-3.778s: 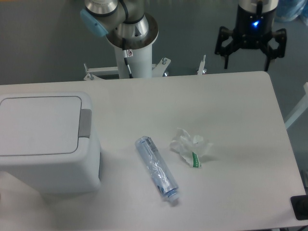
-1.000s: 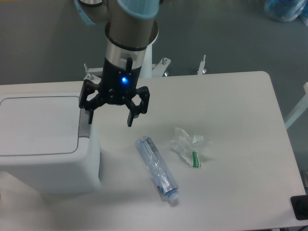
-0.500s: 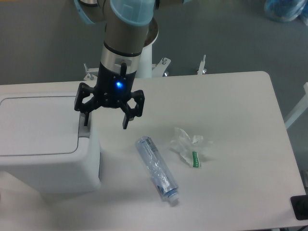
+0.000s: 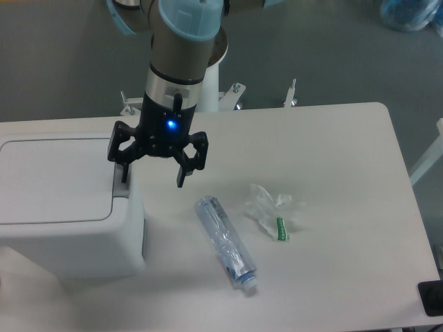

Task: Open the trash can
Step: 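Lower the gripper finger onto the grey tab and press it down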

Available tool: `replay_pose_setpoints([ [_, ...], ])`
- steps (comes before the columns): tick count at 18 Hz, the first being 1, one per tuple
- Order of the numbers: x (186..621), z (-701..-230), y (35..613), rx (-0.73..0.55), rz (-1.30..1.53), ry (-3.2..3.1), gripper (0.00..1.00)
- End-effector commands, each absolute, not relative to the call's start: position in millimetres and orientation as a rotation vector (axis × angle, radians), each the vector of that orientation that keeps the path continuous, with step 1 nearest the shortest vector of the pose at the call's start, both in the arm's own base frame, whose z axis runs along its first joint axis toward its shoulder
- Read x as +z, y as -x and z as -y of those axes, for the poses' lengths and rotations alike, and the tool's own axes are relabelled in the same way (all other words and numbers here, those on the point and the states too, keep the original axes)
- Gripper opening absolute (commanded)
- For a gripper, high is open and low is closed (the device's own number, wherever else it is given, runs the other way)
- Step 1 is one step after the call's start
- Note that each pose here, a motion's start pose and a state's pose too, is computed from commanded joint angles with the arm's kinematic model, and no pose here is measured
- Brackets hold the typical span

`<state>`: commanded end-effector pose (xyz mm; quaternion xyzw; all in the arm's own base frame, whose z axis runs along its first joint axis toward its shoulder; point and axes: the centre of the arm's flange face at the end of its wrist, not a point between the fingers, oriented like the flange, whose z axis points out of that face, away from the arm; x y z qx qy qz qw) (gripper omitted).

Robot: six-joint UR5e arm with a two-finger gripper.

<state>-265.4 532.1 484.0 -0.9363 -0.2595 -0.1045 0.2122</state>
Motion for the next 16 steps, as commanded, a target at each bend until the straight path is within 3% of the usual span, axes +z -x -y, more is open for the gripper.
replay_pose_setpoints([
  [16,477.1,-530.4,264.3,-0.295,0.726,2.611,1.0],
])
